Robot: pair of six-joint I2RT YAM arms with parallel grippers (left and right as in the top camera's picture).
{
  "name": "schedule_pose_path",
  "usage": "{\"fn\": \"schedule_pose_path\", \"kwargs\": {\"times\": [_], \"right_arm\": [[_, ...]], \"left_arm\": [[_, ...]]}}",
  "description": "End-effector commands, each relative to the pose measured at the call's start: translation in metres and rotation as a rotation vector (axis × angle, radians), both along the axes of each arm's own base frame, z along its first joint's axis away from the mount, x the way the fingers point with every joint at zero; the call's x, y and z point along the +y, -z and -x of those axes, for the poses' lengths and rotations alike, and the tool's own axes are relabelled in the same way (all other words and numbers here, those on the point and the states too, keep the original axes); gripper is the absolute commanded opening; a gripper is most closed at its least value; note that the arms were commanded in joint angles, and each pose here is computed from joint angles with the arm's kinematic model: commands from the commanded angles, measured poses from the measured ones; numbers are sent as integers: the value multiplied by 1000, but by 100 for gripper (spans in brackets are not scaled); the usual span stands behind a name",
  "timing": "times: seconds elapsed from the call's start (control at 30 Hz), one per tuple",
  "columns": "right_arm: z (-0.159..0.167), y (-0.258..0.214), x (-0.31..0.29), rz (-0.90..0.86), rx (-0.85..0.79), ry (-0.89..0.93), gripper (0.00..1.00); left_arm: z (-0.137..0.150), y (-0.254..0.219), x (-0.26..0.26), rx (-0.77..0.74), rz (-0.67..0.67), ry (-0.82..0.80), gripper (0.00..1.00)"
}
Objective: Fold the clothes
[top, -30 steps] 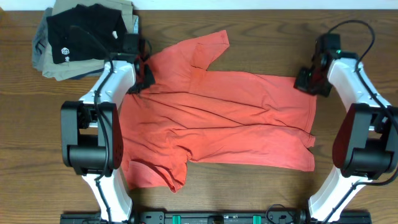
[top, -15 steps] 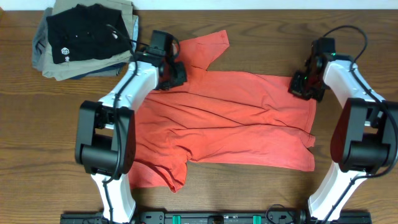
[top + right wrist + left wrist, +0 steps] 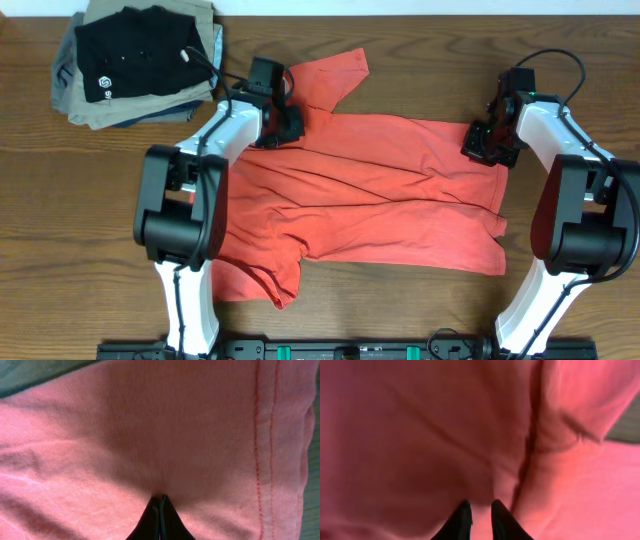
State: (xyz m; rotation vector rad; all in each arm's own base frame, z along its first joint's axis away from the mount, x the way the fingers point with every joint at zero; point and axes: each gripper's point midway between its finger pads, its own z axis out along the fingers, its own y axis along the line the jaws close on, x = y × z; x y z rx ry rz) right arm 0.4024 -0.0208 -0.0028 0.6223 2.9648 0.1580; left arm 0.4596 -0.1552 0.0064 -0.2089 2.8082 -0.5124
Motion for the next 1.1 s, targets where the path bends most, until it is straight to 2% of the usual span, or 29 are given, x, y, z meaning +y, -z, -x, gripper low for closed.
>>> {"fn": "schedule_pose_path", "kwargs": {"times": [0.0,0.37,0.43,0.6,0.93,1.07], "right_arm": [[9,10,-1,48,24,-11,1],[5,22,-8,86,-17,27,1],[9,25,-16,131,-9,55,1],[15,30,-37,211,-3,90,1],[-6,24,-71,213,-103,150,1],[-13,15,-87,227,-126,149,2]], "left_arm": [[4,21,0,38,-8,9,17],[-16,18,-5,-41,18,-7,17],[-19,21,-5,-52,19,-9,14],[-32,34,17,-88,-86,-67,12],[-89,2,14,-358,-40,-104,12],[-104,-13,12,-433,-19,-110,12]]}}
